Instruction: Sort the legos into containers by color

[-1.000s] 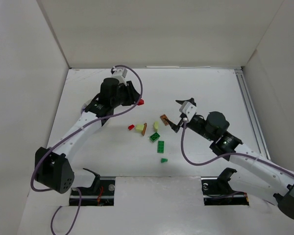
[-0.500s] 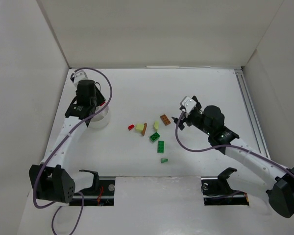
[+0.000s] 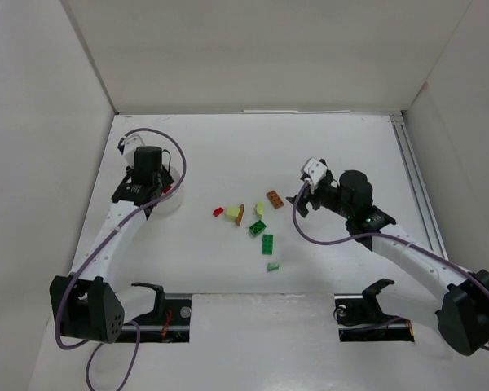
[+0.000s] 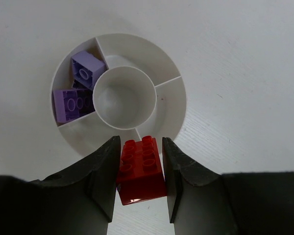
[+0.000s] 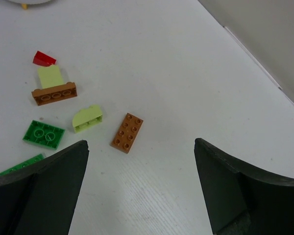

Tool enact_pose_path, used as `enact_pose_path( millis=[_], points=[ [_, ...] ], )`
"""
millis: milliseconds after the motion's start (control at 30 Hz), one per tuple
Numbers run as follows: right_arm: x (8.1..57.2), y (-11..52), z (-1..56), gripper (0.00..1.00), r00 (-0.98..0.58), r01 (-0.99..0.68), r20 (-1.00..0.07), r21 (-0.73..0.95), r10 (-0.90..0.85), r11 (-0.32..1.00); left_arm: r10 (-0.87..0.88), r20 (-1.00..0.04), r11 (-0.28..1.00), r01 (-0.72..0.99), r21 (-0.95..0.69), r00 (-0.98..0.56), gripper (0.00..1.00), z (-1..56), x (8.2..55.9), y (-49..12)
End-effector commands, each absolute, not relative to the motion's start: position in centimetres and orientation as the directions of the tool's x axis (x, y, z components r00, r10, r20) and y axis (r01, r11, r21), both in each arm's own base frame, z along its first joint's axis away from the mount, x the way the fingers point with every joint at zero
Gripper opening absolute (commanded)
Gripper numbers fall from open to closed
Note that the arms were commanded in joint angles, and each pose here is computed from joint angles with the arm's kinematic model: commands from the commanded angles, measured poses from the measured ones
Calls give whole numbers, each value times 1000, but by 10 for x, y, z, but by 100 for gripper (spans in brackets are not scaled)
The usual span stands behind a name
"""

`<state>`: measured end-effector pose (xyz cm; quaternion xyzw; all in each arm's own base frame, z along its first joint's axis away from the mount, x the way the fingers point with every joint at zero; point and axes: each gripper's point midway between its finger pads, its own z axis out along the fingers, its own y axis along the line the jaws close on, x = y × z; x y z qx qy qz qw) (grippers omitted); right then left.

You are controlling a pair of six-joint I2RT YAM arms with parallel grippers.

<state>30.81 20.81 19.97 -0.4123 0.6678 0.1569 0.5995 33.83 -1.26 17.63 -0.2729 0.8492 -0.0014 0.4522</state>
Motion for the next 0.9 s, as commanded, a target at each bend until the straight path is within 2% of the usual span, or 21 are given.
enact_pose_path(
  millis=[0, 200, 867],
  points=[
    [307, 216, 208, 93, 84, -766, -941, -272, -328, 582, -478, -798, 834, -476, -281, -367, 0, 193, 338, -6],
    [308, 213, 212, 93, 89, -759, -941, -276, -325, 590, -444, -821, 836, -495, -236, -359, 0, 189, 338, 3],
    [312, 211, 212, 93, 85, -754, -941, -275, -327, 597, -394, -798, 859, -490, -144, -456, 4, 154, 344, 2]
  ],
)
